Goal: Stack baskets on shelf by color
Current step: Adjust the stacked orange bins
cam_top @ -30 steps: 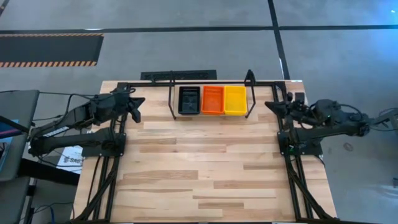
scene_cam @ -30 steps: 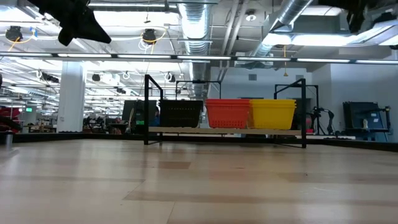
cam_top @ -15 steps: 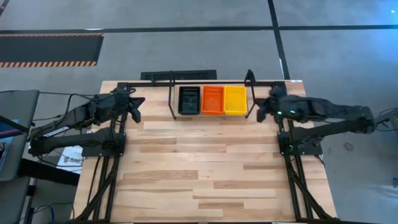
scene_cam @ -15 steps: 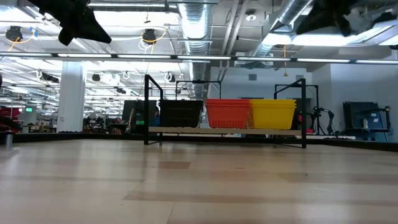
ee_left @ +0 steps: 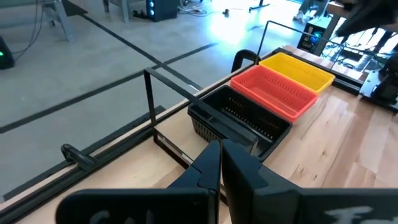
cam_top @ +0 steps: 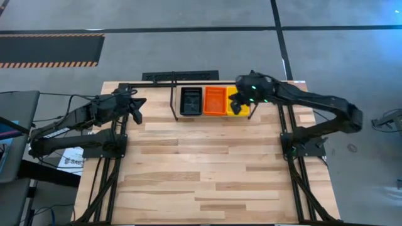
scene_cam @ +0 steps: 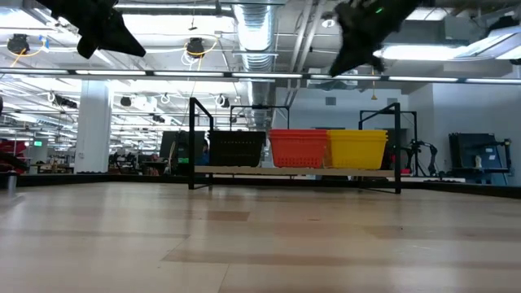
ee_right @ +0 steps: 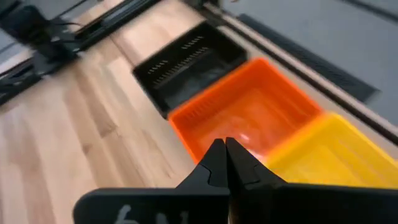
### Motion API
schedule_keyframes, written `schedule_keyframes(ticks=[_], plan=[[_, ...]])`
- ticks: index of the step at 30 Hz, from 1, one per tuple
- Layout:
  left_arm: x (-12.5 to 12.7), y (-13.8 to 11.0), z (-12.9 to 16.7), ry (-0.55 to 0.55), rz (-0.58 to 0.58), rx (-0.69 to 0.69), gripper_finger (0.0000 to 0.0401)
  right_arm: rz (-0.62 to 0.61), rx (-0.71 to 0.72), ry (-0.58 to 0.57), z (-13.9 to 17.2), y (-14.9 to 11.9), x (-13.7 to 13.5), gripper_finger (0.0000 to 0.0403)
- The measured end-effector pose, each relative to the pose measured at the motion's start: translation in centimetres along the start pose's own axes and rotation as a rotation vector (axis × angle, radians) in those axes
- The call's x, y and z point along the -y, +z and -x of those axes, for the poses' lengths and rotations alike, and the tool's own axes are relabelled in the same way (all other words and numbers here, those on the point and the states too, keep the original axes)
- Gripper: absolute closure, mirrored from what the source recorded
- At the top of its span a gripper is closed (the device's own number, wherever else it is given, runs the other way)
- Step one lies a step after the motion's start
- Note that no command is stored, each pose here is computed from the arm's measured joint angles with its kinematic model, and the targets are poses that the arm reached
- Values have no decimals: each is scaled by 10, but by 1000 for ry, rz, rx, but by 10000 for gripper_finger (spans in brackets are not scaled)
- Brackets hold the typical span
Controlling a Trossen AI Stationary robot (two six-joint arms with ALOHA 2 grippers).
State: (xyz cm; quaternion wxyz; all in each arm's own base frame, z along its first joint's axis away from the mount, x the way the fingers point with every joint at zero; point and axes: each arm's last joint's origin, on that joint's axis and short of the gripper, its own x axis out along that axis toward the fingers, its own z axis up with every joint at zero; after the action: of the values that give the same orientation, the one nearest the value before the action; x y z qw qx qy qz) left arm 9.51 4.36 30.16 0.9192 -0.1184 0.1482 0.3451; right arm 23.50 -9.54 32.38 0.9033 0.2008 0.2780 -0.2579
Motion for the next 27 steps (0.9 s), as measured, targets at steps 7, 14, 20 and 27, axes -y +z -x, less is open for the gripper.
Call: schedule_keyframes(ticks=[7, 14, 20, 27], plan=[[0, 0, 0, -3, -1, -2, 401, 44, -80, 103, -72, 22, 7, 403], [0, 0, 0, -3, 0, -2, 401, 139, -228, 143, -131, 40, 3, 403], [0, 0, 0, -3, 0, -3, 401, 201, -298, 134, -160, 52, 5, 403], [0, 0, 0, -1, 1, -2, 401, 226, -345, 121, -173, 55, 12, 403]])
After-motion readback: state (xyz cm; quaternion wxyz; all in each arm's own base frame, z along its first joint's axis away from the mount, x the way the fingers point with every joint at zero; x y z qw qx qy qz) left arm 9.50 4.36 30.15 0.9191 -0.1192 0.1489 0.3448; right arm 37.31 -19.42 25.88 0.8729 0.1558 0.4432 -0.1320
